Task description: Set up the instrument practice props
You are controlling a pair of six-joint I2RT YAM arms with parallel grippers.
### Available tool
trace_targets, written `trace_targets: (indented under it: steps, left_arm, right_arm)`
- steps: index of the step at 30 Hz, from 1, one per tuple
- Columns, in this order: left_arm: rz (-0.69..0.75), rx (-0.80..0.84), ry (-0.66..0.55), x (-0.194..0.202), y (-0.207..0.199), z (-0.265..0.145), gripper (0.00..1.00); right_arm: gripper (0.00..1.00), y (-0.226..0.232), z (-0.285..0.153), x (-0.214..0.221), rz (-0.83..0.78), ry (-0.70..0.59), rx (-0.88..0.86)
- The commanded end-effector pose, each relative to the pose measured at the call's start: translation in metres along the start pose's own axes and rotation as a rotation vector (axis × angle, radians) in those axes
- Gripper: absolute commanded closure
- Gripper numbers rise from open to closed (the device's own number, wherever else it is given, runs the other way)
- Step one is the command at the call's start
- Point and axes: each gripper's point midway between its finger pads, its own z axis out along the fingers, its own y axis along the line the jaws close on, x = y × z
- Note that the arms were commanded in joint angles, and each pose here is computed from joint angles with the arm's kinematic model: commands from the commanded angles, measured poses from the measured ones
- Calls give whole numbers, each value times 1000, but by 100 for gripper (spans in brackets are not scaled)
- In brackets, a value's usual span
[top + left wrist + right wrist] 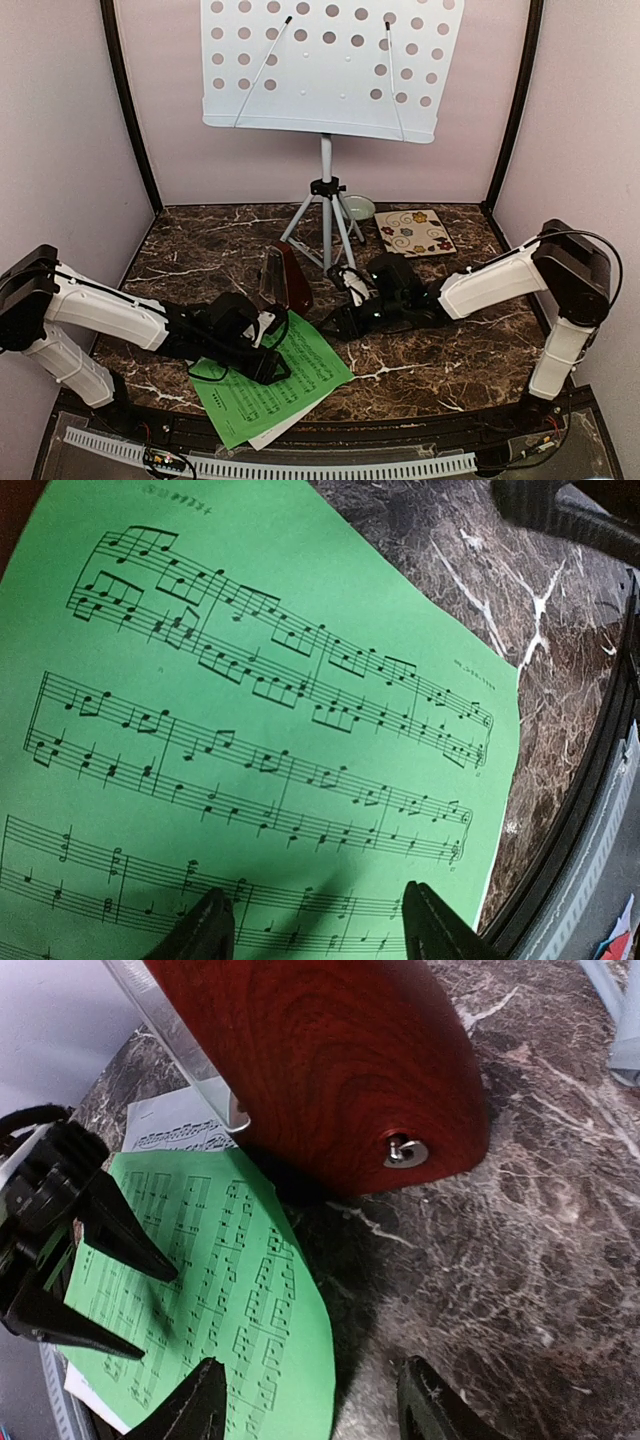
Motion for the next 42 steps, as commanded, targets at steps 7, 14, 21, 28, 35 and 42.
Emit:
trace_targets:
  steps: [7, 14, 21, 28, 35, 42]
  left_arm:
    - [22, -23, 118, 38, 17, 7, 41]
    - [38, -18, 102, 33, 15, 4, 41]
    - [39, -12, 49, 21, 10, -4, 41]
    - [64, -16, -88, -10, 1, -30, 36]
    - [94, -24, -302, -46, -8, -78, 29]
    - [58, -90, -560, -75, 6, -141, 16]
  right_arm:
    - [42, 7, 42, -10, -21, 24, 27]
    - [45, 8, 62, -11, -52, 49, -6]
    - [78, 14, 57, -14, -83, 38, -24]
    - [100, 31, 26, -30, -126, -41, -55]
    - [100, 52, -17, -50, -209, -157, -81]
    - [100, 60, -61, -61, -318, -264, -44]
